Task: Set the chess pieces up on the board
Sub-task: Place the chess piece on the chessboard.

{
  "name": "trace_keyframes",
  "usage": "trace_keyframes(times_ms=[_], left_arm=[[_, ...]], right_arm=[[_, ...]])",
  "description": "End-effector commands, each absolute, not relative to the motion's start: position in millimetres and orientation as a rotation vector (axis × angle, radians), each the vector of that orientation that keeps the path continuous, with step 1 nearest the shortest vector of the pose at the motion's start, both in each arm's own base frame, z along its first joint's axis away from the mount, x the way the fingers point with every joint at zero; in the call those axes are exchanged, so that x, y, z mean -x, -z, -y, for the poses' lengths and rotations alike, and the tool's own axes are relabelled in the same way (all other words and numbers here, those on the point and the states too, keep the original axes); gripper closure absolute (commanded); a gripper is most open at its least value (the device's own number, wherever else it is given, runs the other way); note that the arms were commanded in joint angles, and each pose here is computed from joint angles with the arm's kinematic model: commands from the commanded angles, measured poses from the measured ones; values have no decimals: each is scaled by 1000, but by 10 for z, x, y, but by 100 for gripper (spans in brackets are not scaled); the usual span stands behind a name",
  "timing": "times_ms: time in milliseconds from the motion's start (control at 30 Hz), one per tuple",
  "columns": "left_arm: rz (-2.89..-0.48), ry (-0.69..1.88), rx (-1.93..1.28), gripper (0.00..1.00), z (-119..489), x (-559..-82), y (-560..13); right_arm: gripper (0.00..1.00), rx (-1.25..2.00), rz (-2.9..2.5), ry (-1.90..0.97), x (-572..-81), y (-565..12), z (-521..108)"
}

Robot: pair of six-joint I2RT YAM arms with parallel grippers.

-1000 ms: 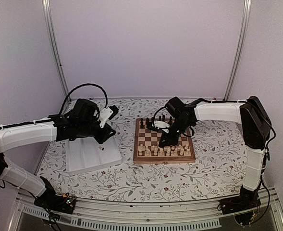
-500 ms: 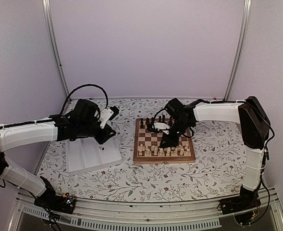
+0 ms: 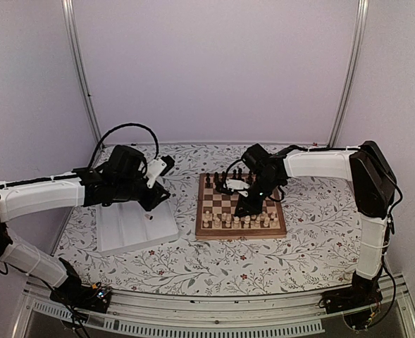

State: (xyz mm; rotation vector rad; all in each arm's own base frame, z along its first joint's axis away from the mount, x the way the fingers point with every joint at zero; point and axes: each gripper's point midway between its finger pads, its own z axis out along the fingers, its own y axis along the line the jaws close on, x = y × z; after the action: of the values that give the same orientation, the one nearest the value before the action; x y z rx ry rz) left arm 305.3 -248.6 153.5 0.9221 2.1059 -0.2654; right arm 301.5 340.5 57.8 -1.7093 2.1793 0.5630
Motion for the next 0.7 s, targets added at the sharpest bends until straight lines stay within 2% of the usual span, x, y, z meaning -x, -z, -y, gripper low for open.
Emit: trace_keyframes(times_ms=[0, 133, 433, 667], left_arm=[[-2133, 251, -902, 65, 2430, -3090, -1456], [-2132, 251, -903, 65, 2429, -3089, -1459], [-2175, 192, -848, 65, 2341, -3140, -1443], [-2413, -2, -375, 66, 1902, -3257, -1336]], right_arm=[[83, 1731, -2199, -602, -2929, -506, -3422], [78, 1727, -2200, -609, -2932, -515, -3428], [75, 1698, -2165, -610, -3009, -727, -3505], [74, 1650, -2105, -552, -3204, -1016, -3525]])
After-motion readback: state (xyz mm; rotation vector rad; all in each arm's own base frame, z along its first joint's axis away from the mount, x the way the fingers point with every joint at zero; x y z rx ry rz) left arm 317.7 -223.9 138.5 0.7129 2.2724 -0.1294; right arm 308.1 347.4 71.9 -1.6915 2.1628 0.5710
